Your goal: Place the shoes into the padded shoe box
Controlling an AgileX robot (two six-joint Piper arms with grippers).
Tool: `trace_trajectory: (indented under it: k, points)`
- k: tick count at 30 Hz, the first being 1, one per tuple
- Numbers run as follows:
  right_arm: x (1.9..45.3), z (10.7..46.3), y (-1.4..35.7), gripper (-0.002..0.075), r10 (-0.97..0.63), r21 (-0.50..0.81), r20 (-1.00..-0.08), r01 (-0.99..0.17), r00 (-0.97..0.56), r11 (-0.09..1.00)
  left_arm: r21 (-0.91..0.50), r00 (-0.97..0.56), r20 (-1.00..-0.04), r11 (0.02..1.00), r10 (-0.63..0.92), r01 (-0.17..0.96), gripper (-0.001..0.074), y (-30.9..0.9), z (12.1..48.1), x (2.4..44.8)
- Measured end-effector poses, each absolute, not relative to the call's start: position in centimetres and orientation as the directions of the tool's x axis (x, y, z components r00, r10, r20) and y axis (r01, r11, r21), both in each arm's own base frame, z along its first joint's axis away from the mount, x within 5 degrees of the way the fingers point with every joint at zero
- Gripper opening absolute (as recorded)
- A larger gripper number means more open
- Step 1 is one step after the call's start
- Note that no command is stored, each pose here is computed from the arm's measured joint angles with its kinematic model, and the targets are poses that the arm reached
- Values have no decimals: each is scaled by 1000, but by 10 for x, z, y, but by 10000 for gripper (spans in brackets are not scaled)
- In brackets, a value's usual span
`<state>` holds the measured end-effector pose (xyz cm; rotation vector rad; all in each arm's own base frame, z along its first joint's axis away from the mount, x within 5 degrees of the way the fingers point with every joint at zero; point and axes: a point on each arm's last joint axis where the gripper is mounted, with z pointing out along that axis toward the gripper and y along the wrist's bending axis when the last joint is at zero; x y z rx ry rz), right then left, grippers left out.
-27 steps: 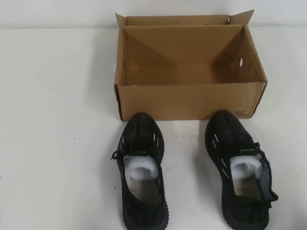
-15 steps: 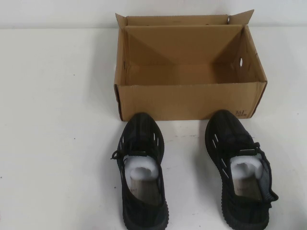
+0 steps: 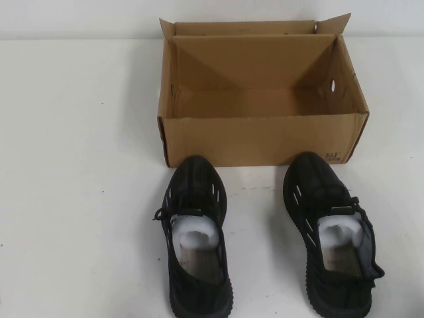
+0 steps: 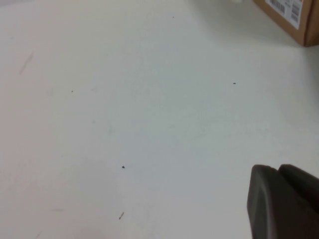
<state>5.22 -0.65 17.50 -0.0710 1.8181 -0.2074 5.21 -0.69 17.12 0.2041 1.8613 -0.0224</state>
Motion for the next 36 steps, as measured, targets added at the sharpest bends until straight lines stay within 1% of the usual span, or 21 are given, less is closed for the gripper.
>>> trace_trajectory:
  k: [2, 4, 7, 8, 9, 11, 13, 16, 20, 23, 27, 30, 31, 32, 33, 36]
  points:
    - [52, 175, -8, -7, -209, -233, -943, 65, -261, 970, 89, -282, -951, 984, 129, 152, -4, -7, 171, 52]
    - [52, 175, -9, -7, -232, -257, -937, 67, -263, 964, 89, -282, -951, 984, 129, 152, -4, -7, 171, 52]
    - [52, 176, -9, -7, -232, -257, -939, 68, -255, 964, 89, -282, -951, 984, 129, 152, -4, -7, 171, 52]
    - [53, 178, -8, -7, -207, -229, -950, 72, -235, 971, 89, -282, -951, 984, 129, 152, -4, -7, 171, 52]
    - [53, 179, -7, -7, -155, -174, -966, 74, -208, 982, 89, -282, -951, 984, 129, 152, -4, -7, 171, 52]
    - [54, 185, -4, -7, 9, -1, -991, 74, -136, 997, 89, -282, -951, 984, 129, 152, -4, -7, 171, 52]
    - [55, 188, -2, -7, 148, 143, -985, 67, -91, 988, 89, -282, -951, 984, 129, 152, -4, -7, 171, 52]
    - [55, 192, 0, -7, 320, 318, -946, 48, -41, 947, 89, -282, -951, 984, 129, 152, -4, -7, 171, 52]
    - [55, 198, 0, -7, 469, 470, -883, 30, 25, 882, 89, -282, -951, 984, 129, 152, -4, -7, 171, 52]
    - [55, 200, 0, -7, 614, 615, -788, 9, 48, 788, 89, -282, -951, 984, 129, 152, -4, -7, 171, 52]
    - [55, 204, -3, -7, 633, 636, -768, 6, 99, 771, 89, -282, -951, 984, 129, 152, -4, -7, 171, 52]
    - [55, 206, -4, -7, 704, 709, -699, -7, 123, 705, 89, -282, -951, 984, 129, 152, -4, -7, 171, 52]
    - [55, 206, -3, -7, 726, 729, -680, -15, 107, 685, 89, -282, -951, 984, 129, 152, -4, -7, 171, 52]
    - [54, 208, -1, -7, 729, 730, -679, -24, 87, 683, 89, -282, -951, 984, 129, 152, -4, -7, 171, 52]
    - [54, 212, 1, -7, 721, 721, -689, -34, 69, 692, 89, -282, -951, 984, 129, 152, -4, -7, 171, 52]
    - [53, 228, 10, -5, 702, 704, -710, -62, -47, 707, 89, -282, -951, 984, 129, 152, -4, -7, 171, 52]
